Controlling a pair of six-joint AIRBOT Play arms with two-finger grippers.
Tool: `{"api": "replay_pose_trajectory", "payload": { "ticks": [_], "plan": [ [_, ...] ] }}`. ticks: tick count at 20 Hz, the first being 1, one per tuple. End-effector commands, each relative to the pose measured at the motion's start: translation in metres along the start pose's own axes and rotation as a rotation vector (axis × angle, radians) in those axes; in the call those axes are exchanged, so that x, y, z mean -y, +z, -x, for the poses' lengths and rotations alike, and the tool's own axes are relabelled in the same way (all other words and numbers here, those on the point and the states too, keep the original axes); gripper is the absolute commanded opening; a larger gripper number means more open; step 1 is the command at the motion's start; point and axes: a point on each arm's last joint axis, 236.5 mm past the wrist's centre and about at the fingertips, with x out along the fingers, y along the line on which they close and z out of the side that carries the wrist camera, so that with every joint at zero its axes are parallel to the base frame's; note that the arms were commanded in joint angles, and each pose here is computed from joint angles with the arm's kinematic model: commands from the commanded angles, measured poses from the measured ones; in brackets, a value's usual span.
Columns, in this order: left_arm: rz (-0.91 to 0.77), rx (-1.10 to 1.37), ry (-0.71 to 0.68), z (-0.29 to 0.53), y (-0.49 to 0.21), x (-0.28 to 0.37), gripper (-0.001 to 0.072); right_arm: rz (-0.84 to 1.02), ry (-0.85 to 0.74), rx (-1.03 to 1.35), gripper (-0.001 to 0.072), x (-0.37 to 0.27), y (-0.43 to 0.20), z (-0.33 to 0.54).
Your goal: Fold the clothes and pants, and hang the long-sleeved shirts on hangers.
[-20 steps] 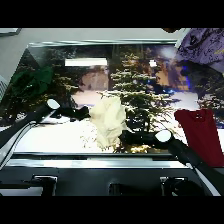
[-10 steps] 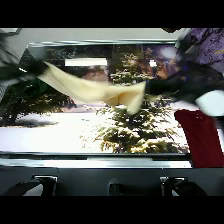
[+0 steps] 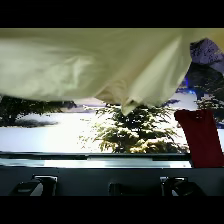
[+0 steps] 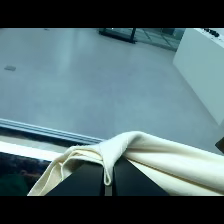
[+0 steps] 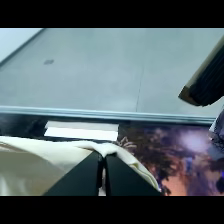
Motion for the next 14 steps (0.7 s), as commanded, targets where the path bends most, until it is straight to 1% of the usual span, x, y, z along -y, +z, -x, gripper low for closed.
{"api": "replay_pose_trajectory", "payload": {
  "ticks": [1,4,6,8,10,13,14],
  "plan": [
    [-0.010,-0.016,0.046,0.023,0.000,-0.009,0.0019,-0.007,-0.027,0.036,0.0023,0.008,0.012,0.014],
    [0.010,-0.181,0.068,-0.015,-0.055,-0.020,0.0019,0.010,-0.037,-0.089,0.0023,0.002,-0.021,-0.055],
    [0.029,-0.317,0.090,-0.050,-0.108,-0.033,0.0020,-0.014,-0.055,-0.231,0.0023,-0.002,-0.070,-0.127],
    [0.037,-0.484,0.133,-0.086,-0.178,-0.054,0.0020,-0.055,-0.078,-0.401,0.0024,-0.006,-0.142,-0.203],
    [0.039,-0.649,0.174,-0.117,-0.256,-0.076,0.0021,-0.095,-0.092,-0.589,0.0024,-0.013,-0.233,-0.264],
    [0.061,-0.848,0.225,-0.150,-0.364,-0.105,0.0021,-0.217,-0.073,-0.856,0.0024,-0.035,-0.370,-0.315],
    [0.064,-0.897,0.238,-0.158,-0.392,-0.112,0.0021,-0.258,-0.055,-0.919,0.0024,-0.044,-0.404,-0.322]
  ]
}}
